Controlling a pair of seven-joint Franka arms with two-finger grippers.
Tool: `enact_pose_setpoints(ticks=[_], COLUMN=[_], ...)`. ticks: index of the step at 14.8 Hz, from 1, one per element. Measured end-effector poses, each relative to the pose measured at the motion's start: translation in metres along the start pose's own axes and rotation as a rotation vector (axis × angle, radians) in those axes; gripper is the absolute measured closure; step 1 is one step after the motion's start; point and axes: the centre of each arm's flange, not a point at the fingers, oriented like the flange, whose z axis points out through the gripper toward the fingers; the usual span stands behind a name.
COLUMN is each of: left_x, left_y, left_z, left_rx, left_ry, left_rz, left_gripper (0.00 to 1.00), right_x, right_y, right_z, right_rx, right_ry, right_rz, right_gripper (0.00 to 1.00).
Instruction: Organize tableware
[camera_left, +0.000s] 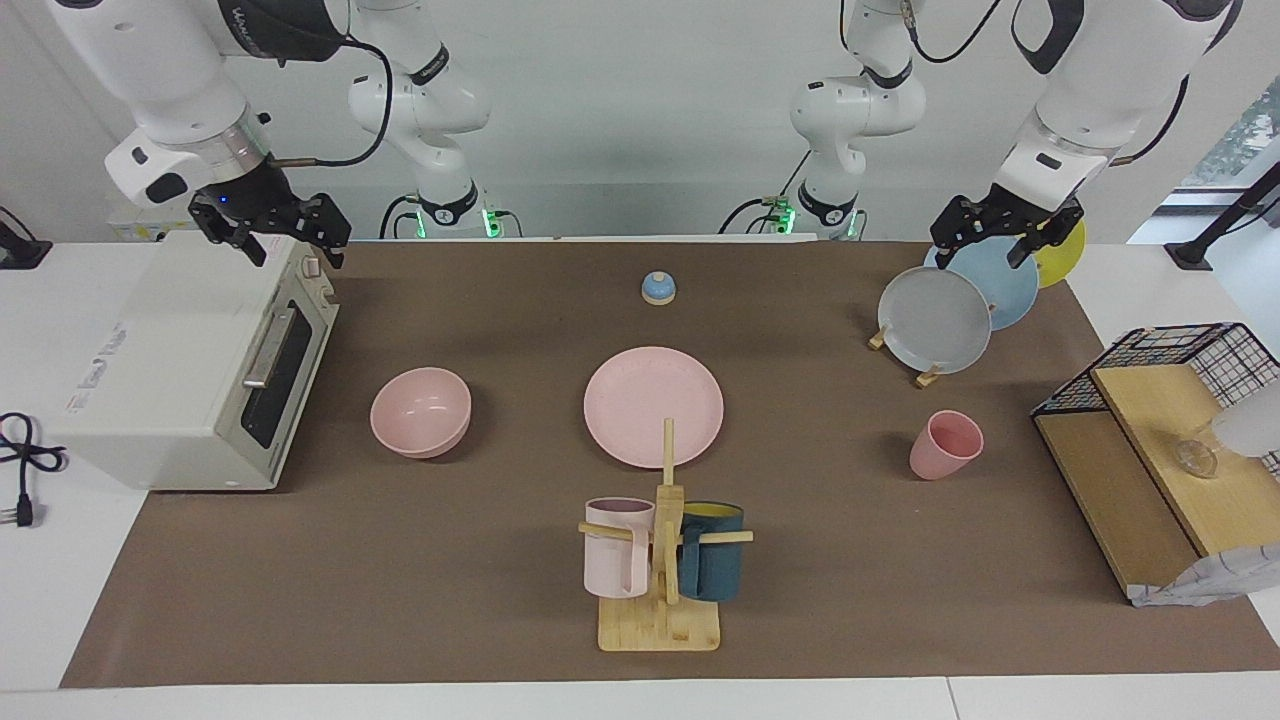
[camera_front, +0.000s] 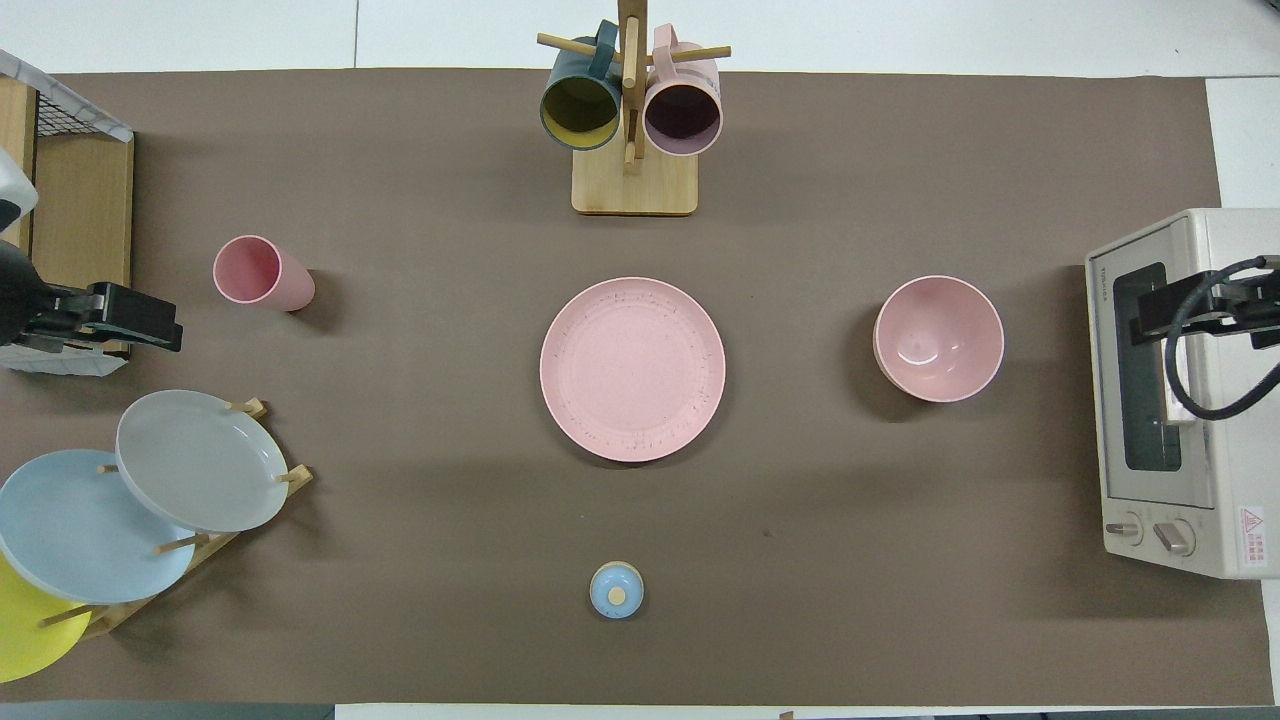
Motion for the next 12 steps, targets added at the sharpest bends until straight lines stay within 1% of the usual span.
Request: enact_pose_setpoints(ticks=[5,8,9,10,11,12], left_x=[0.000,0.000,0.000,0.000,0.000,0.000], left_y=[0.000,0.000,0.000,0.000,0.000,0.000], left_z=[0.000,0.000,0.000,0.000,0.000,0.000], left_rx=[0.000,0.000,0.000,0.000,0.000,0.000], left_ry=[0.000,0.000,0.000,0.000,0.000,0.000], left_rz=[0.000,0.000,0.000,0.000,0.000,0.000], left_gripper=[0.00,0.00,0.00,0.00,0.00,0.00], right_x=[0.000,0.003,0.006,0.012,0.017,0.021], right_y=[0.000,-0.004,-0.016,-0.037,-0.063,-0.088], right_z=[0.000,-0.002,-0.001,0.004,0.017,0.037], right_rx=[0.000,0.003,0.008,0.011,0.012,0.012], right_ry=[0.001,0.029,0.056,0.100,0.127,0.127], right_rz=[0.001,-0.010,-0.034,-0.068,-0.092,-0.097], right_gripper=[0.00,0.00,0.00,0.00,0.00,0.00])
